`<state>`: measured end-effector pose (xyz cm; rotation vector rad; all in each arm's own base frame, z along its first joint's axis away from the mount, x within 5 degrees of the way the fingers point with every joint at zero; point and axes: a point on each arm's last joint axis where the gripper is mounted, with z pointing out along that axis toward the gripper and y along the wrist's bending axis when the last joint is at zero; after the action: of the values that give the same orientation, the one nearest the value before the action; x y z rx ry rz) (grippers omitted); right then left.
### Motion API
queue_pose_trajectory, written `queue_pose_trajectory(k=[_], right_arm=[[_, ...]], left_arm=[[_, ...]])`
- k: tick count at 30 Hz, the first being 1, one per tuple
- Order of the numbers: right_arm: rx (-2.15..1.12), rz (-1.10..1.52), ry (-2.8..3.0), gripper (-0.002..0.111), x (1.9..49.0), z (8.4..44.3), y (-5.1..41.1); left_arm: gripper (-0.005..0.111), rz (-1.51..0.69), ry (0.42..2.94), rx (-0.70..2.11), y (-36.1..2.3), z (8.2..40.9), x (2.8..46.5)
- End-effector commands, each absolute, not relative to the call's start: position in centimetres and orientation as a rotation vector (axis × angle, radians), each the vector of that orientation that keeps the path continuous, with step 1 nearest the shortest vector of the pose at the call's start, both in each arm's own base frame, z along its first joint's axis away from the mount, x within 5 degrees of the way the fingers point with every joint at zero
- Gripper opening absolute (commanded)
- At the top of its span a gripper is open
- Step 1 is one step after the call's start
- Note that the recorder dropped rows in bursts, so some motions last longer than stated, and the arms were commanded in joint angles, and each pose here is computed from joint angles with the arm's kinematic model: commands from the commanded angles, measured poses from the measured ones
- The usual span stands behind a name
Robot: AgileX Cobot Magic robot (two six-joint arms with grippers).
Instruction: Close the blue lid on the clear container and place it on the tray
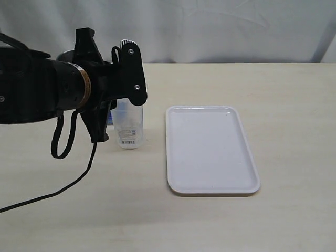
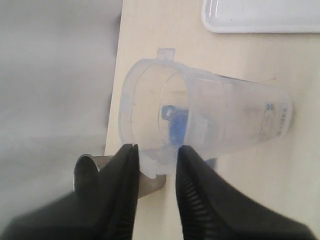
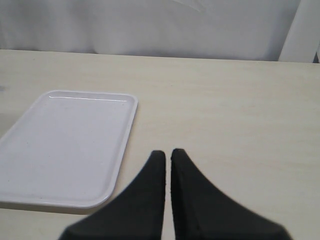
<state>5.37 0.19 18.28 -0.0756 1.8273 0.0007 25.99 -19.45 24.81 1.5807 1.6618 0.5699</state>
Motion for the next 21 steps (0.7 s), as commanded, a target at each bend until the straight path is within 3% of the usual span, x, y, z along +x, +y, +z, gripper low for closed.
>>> queue_pose_trajectory(k=[1, 8, 15, 21], right_arm=[[-0.07, 0.001, 1.824, 0.005, 5.4, 18.2, 0.2], [-0.07, 0.001, 1.824, 0.005, 5.4, 18.2, 0.2], [-0.07, 0.001, 1.824, 0.005, 5.4, 18.2, 0.2], [-0.07, 0.001, 1.824, 0.005, 5.4, 18.2, 0.2]], left_arm=[[0.034, 0.541, 1.686, 1.558, -19.4, 24.8, 25.8], [0.033, 0.395, 1.842, 1.126, -18.0, 28.6, 26.6], [0.033, 0.122, 2.104, 0.614, -13.4, 33.5, 27.5], [0.031, -0.179, 2.464, 0.362, -9.0, 32.7, 28.9]])
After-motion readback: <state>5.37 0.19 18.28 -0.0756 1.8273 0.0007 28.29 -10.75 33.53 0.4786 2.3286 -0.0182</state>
